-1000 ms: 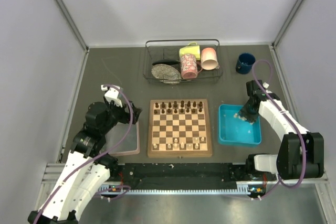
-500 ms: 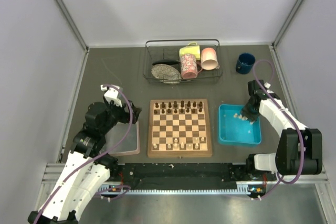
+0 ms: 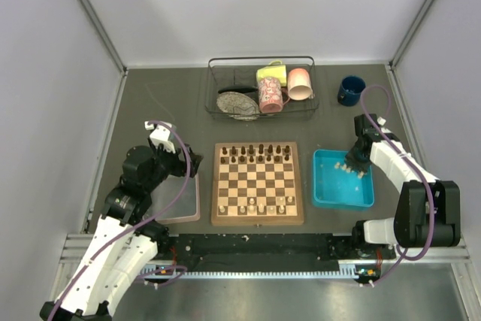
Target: Set up the chess pieces on the board
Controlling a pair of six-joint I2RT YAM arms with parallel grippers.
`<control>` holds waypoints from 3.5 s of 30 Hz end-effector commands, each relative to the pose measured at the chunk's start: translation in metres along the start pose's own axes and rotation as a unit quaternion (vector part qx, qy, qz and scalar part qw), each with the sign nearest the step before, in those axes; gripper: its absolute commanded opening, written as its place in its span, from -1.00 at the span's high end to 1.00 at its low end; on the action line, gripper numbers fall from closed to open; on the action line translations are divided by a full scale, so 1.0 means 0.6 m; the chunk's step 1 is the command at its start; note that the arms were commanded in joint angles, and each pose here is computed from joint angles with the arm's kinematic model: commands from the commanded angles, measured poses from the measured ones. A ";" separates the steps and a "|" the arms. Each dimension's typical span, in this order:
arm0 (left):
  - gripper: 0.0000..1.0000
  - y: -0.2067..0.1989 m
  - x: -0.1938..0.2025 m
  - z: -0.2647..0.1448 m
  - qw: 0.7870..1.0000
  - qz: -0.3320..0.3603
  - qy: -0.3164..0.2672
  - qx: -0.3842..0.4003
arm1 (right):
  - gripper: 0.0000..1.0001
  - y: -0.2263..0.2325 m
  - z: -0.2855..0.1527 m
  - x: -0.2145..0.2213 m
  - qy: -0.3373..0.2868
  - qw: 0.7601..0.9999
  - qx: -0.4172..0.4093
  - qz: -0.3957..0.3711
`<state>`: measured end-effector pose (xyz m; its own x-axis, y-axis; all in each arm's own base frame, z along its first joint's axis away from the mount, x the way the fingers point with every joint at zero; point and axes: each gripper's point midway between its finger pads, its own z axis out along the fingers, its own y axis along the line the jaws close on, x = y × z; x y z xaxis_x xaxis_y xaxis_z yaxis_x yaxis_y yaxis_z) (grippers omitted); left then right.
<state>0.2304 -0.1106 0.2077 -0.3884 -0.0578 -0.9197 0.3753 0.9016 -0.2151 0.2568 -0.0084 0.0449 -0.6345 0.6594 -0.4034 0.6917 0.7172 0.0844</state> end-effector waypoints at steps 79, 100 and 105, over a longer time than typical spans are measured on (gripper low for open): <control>-0.64 -0.131 -0.072 -0.023 0.972 0.017 -0.088 0.217 | 1.00 0.107 -0.290 0.023 0.013 0.932 -0.358 -0.060; -0.94 -0.432 -0.138 -0.004 0.887 0.022 -0.210 0.411 | 1.00 0.122 -0.530 -0.025 -0.126 0.838 -0.522 -0.094; -0.97 -0.505 -0.151 0.005 0.867 0.017 -0.249 0.431 | 1.00 0.112 -0.591 -0.034 -0.166 0.814 -0.549 -0.090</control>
<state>0.1582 -0.3606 0.2811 -0.1841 -0.1821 -0.9659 0.9279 0.2918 -0.2319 0.2046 0.1071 0.3278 -0.5602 0.5396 -0.6284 -0.1241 0.6954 0.7078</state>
